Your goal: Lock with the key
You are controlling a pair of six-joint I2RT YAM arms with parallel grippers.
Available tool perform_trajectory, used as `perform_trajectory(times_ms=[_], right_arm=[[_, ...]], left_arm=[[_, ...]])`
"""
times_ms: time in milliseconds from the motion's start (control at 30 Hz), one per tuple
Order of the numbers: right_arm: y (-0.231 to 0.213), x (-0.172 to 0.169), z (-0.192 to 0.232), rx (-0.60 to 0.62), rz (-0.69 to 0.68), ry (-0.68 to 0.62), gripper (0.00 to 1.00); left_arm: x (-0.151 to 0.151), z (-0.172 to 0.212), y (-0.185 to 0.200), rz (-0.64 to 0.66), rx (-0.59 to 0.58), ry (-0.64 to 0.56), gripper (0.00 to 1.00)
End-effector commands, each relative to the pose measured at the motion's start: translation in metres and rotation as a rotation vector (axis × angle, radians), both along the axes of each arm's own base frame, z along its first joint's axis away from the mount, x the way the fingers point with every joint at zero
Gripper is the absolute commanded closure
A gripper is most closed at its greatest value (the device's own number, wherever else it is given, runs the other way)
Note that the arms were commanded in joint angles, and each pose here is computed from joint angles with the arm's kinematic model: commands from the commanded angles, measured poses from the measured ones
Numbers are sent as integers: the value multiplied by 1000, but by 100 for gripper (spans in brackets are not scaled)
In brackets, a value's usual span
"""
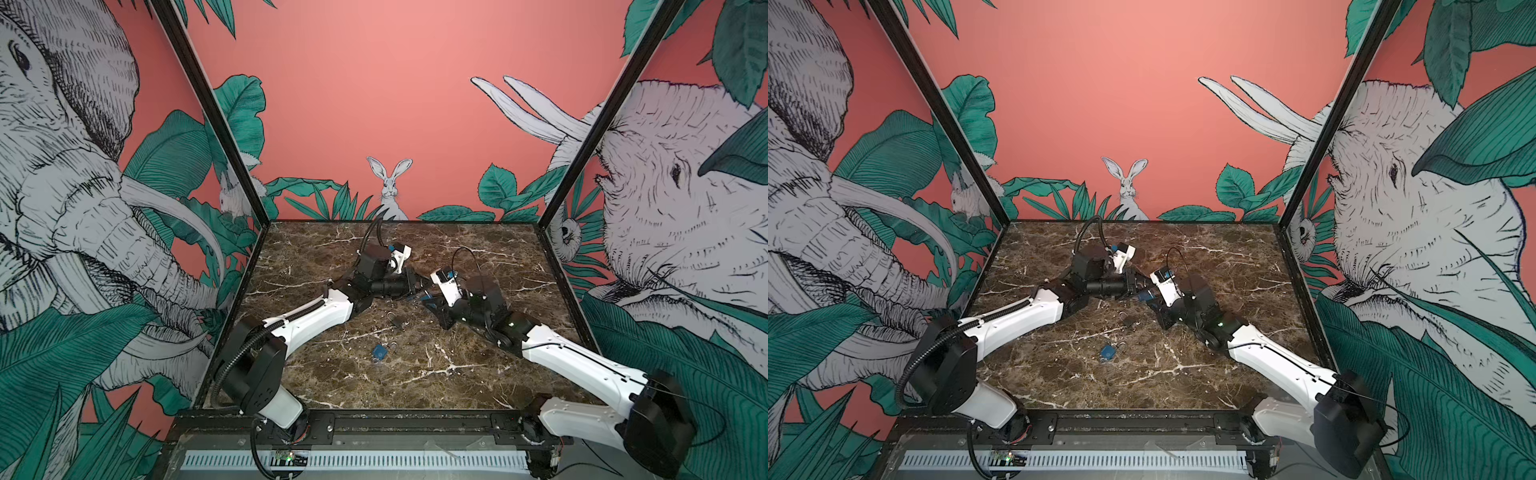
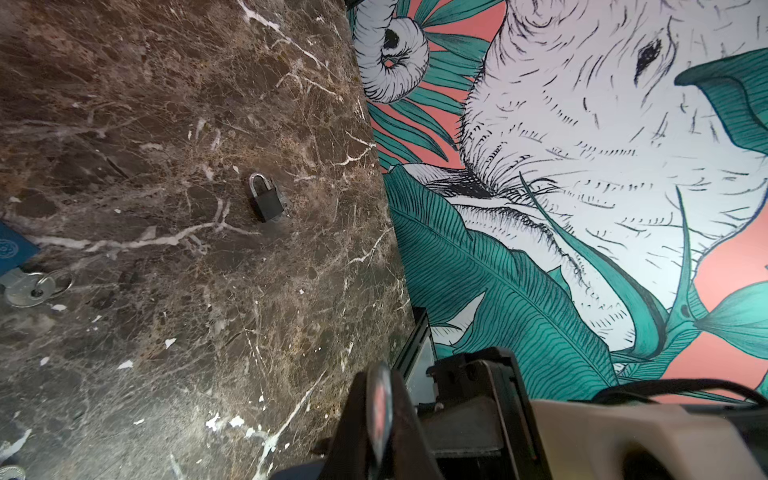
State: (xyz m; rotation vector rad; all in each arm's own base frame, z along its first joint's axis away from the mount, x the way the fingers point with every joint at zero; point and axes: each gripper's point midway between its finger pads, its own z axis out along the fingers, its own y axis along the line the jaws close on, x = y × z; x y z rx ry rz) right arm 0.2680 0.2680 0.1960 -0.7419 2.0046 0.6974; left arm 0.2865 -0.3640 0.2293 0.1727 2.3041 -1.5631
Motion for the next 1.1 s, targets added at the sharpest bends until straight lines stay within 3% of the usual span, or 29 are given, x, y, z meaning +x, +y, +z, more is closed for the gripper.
perform_trajectory(times_ms=[0,67,200,300,433,700,1067], right_arm=[[-10,6,19,20,-62,0,100],[-11,1,21,12,-47,11,100],[-13,-11,22,-18,-3,43,100],[-14,-20,21,-38,33,72,100],[-15,-31,21,-52,70,96,100],[-11,-44,27,-35,133,126,100],[6,-60,33,31,257,263,100]], left_arm=[[-2,45,9,2,-63,-112,94],[8,44,21,55,-39,-128,75],[16,40,52,113,27,-152,63],[15,37,71,130,125,-205,63],[5,40,75,58,193,-292,71],[-24,39,58,-140,76,-323,66],[-51,37,50,-279,-34,-321,66]])
